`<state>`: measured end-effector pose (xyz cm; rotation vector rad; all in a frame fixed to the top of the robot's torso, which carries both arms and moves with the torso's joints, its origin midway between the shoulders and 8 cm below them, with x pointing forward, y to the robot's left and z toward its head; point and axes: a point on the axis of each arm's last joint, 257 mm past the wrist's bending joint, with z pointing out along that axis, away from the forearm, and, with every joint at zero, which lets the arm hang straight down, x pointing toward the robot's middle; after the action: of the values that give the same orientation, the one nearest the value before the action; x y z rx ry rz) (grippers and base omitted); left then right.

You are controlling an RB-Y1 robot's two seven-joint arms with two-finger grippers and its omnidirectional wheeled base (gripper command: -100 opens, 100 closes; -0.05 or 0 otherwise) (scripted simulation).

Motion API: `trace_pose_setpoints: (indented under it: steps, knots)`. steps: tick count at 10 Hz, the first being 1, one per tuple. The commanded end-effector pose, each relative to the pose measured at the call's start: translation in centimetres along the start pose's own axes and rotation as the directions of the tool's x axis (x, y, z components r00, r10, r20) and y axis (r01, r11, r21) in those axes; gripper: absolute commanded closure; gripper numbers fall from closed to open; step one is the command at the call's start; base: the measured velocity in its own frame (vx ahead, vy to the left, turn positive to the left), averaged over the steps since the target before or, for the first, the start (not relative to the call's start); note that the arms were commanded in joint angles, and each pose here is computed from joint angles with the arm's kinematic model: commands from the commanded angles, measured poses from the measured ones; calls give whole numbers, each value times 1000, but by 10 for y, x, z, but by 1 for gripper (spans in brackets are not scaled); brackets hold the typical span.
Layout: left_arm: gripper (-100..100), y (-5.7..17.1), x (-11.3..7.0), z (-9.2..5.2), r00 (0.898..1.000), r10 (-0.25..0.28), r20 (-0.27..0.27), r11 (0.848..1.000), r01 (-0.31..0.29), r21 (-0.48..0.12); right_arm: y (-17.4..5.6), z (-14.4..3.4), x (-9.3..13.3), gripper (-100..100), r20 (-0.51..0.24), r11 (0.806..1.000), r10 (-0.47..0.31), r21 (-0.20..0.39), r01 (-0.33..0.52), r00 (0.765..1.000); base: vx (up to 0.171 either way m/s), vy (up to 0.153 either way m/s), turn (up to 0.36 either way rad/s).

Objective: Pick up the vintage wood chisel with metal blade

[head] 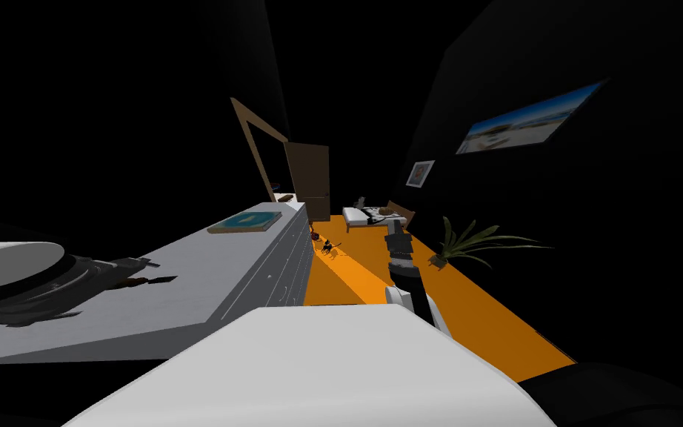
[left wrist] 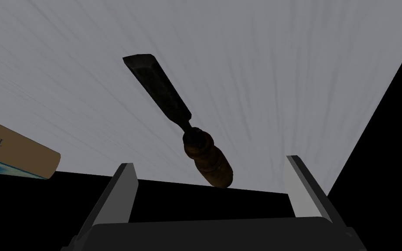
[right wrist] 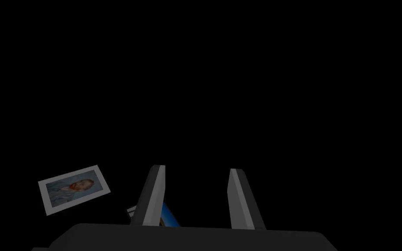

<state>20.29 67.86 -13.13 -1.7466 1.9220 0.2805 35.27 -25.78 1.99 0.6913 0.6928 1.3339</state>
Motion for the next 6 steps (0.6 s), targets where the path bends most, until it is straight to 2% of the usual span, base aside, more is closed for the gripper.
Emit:
trace_pose_setpoints:
  steps: [1, 5, 6]
  knots:
    - [-100, 9, 0, 0, 1000, -5, -15, 999, 4, -33, 0, 0, 0, 0, 0, 1000, 0, 0, 0, 1000, 38, 37, -59]
    - [-100, 35, 3, -2, 998, -19, -59, 990, 11, -137, 0, 0, 0, 0, 0, 1000, 0, 0, 0, 1000, 37, 31, -83]
    - [-100, 30, 2, -3, 998, -17, -53, 993, 11, -121, 0, 0, 0, 0, 0, 1000, 0, 0, 0, 1000, 11, 15, -9]
